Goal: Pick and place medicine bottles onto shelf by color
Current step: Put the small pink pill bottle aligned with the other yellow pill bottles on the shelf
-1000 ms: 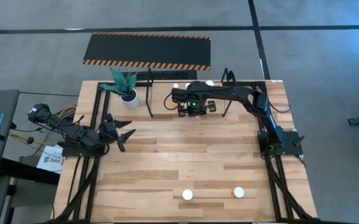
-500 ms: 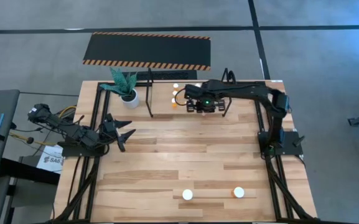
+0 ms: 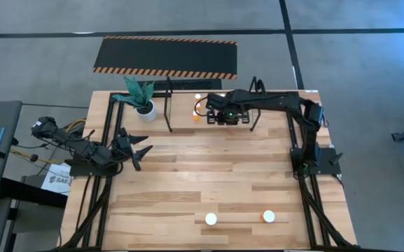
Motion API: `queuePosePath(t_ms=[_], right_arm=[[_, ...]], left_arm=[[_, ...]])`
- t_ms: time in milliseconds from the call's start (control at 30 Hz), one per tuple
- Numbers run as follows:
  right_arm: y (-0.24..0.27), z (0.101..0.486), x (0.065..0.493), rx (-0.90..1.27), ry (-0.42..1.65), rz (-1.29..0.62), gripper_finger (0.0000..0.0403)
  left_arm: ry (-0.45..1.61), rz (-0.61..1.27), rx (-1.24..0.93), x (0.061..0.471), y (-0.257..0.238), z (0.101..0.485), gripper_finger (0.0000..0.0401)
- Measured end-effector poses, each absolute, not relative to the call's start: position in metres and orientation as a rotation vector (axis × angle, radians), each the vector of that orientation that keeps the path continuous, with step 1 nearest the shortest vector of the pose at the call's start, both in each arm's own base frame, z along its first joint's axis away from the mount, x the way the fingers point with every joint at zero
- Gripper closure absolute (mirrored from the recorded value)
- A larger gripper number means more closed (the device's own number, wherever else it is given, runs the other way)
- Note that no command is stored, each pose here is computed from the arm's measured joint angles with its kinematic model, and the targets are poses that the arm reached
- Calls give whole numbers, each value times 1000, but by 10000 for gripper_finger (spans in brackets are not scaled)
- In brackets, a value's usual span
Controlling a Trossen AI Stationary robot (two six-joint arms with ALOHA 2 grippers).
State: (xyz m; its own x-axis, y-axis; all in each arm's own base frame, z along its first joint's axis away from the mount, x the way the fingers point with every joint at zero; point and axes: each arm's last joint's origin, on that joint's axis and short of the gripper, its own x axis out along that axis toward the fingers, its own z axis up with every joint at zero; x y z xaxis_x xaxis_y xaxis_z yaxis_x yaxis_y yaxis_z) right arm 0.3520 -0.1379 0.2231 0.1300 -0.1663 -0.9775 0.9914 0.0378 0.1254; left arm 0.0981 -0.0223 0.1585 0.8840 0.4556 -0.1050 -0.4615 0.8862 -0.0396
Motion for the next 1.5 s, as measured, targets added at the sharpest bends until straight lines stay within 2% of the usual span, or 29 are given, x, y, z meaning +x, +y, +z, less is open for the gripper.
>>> queuePosePath(t_ms=[367, 1500], right_arm=[[-147, 218, 357, 1027, 1009, -1101, 289], [-161, 212, 357, 1007, 1019, -1061, 288]], left_arm=[[94, 477, -64, 98, -22, 159, 193], [94, 477, -64, 98, -22, 158, 193]])
